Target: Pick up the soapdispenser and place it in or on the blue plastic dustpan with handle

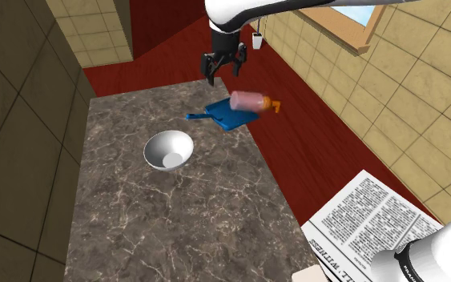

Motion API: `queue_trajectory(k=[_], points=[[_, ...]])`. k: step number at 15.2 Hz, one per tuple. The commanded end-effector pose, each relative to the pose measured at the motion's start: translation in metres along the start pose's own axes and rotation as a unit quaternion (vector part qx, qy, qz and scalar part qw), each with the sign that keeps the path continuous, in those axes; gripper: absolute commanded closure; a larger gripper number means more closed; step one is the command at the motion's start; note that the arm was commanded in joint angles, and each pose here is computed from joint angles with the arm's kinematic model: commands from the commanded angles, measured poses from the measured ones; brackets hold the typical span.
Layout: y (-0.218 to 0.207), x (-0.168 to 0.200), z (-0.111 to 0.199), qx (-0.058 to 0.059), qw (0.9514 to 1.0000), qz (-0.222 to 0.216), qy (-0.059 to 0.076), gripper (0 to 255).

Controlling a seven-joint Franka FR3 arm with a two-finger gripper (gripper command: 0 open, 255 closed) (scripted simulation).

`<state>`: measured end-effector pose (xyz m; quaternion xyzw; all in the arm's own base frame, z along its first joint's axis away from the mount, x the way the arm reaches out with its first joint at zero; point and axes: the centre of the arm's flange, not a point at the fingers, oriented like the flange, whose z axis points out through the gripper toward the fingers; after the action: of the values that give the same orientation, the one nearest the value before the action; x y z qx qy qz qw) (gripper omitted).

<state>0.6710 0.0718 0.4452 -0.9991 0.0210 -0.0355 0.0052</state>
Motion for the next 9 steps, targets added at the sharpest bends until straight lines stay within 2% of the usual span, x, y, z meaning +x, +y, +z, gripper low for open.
queue_trajectory(k=[1, 2, 9], points=[[0.0, 0.001, -0.024, 0.0, 1.0, 0.0, 0.0, 0], [0.0, 0.001, -0.034, 0.0, 1.0, 0.0, 0.0, 0], [0.0, 0.001, -0.034, 0.0, 1.0, 0.0, 0.0, 0]])
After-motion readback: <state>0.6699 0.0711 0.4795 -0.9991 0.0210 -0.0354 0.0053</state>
